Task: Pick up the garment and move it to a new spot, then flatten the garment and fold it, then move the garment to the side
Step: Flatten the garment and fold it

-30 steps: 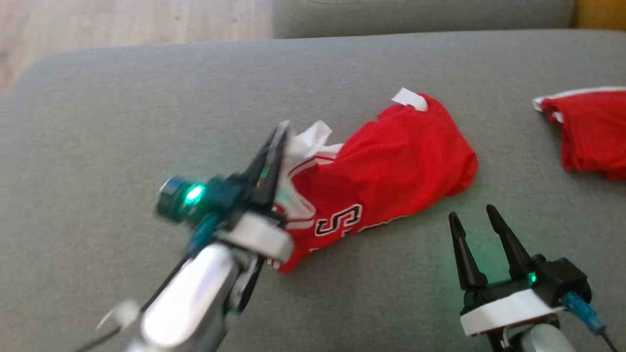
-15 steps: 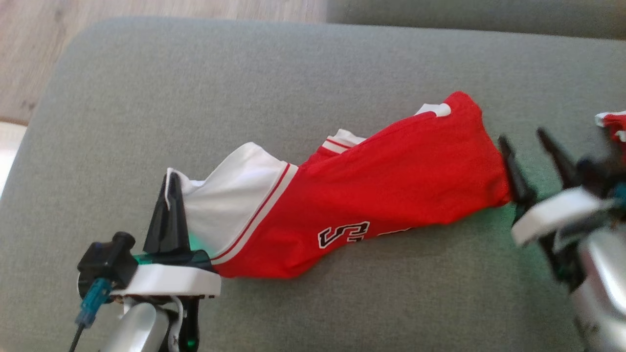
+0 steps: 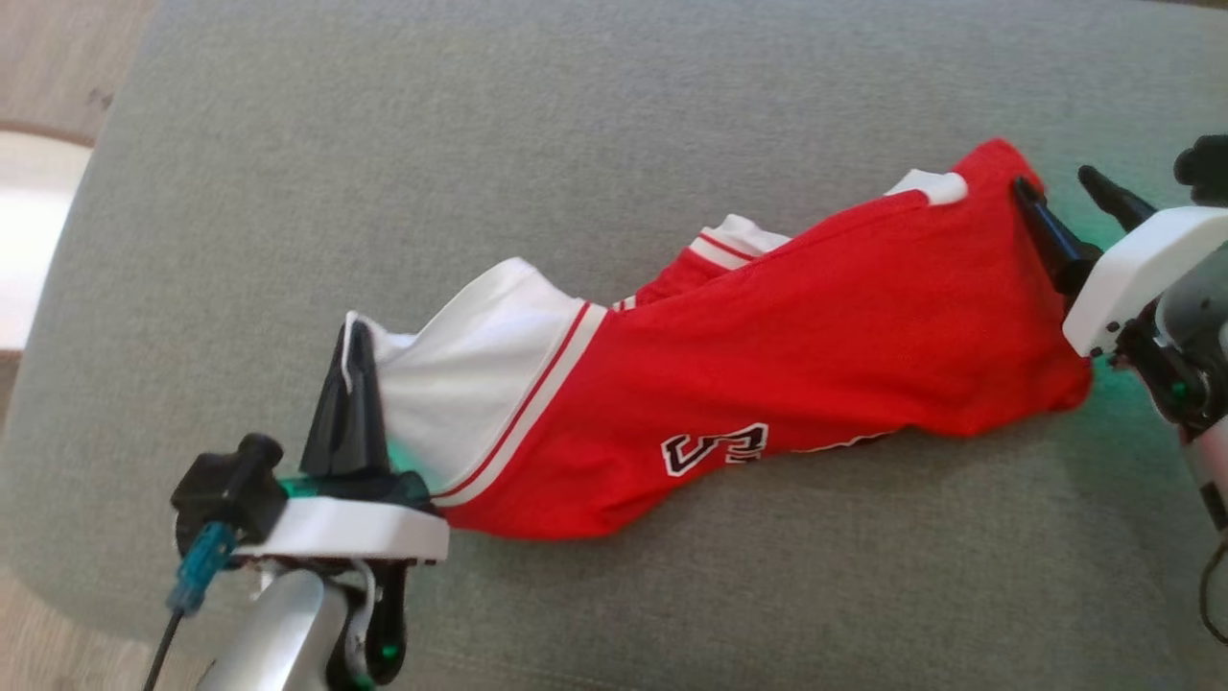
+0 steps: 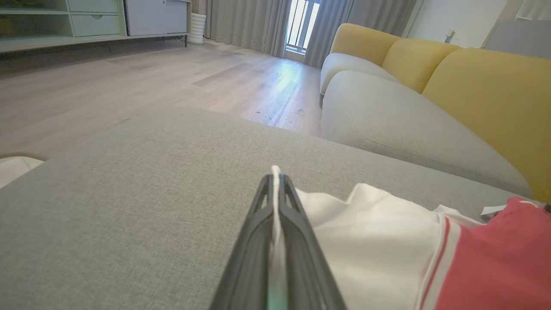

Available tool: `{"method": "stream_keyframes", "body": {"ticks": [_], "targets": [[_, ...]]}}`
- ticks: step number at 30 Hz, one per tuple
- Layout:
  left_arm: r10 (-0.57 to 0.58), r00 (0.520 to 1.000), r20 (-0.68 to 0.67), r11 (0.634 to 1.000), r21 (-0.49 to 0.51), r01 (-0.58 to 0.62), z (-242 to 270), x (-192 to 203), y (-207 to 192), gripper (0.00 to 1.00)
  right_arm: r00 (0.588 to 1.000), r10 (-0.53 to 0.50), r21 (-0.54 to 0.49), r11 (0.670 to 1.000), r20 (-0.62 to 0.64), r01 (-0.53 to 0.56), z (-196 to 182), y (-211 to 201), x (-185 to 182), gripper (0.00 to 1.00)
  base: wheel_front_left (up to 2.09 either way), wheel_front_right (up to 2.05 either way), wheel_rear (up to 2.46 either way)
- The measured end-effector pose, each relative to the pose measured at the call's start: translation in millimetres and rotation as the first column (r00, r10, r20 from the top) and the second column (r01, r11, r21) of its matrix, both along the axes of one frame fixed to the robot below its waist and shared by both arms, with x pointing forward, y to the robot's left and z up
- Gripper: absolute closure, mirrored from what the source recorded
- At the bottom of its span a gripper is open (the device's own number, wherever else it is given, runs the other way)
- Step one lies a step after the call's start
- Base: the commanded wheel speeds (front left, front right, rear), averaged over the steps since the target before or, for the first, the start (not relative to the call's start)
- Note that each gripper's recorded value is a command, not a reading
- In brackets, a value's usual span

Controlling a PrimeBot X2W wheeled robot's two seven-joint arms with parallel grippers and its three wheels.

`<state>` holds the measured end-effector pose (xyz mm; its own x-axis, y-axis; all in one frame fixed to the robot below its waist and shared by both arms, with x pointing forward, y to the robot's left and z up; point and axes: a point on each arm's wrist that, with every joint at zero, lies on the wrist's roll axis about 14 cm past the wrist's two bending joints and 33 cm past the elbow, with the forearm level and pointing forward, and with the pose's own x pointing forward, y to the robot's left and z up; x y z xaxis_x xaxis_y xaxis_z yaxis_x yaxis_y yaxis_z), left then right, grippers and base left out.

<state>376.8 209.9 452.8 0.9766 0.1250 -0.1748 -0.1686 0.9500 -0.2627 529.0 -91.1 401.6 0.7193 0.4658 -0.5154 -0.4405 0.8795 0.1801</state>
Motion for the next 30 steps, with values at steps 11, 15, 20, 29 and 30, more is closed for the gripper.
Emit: {"method": "stream_keyframes", "body": {"ticks": [11, 15, 20, 29, 30], "targets": [[-0.005, 1.0, -0.009, 1.0, 0.01, 0.005, -5.0, 0.1, -0.4, 1.0, 0.996, 0.067, 0.022, 0.998, -0.061, -0.066, -15.0, 16.8, -5.7, 1.0, 0.0, 0.0, 0.0], [-0.028, 0.999, 0.025, 0.999, 0.037, 0.027, 4.3, 4.5, -3.0, 1.0, 0.998, 0.058, 0.032, 0.998, 0.012, -0.058, 4.6, 9.3, -0.4, 1.0, 0.0, 0.0, 0.0], [-0.124, 0.978, 0.169, 0.982, 0.163, 0.096, 53.0, 27.7, -5.4, 1.0, 0.988, -0.002, 0.055, 0.998, 0.156, -0.007, 46.1, -17.1, 4.4, 1.0, 0.0, 0.0, 0.0], [-0.31, 0.839, 0.447, 0.935, 0.302, 0.185, 158.5, 64.5, -38.3, 1.0, 0.895, -0.154, 0.087, 0.988, 0.419, 0.129, 145.6, -99.5, 1.7, 1.0, 0.0, 0.0, 0.0], [-0.33, 0.825, 0.458, 0.928, 0.318, 0.195, 163.9, 65.7, -42.7, 1.0, 0.88, -0.173, 0.096, 0.985, 0.443, 0.145, 156.1, -108.6, -1.4, 1.0, 0.0, 0.0, 0.0]]}}
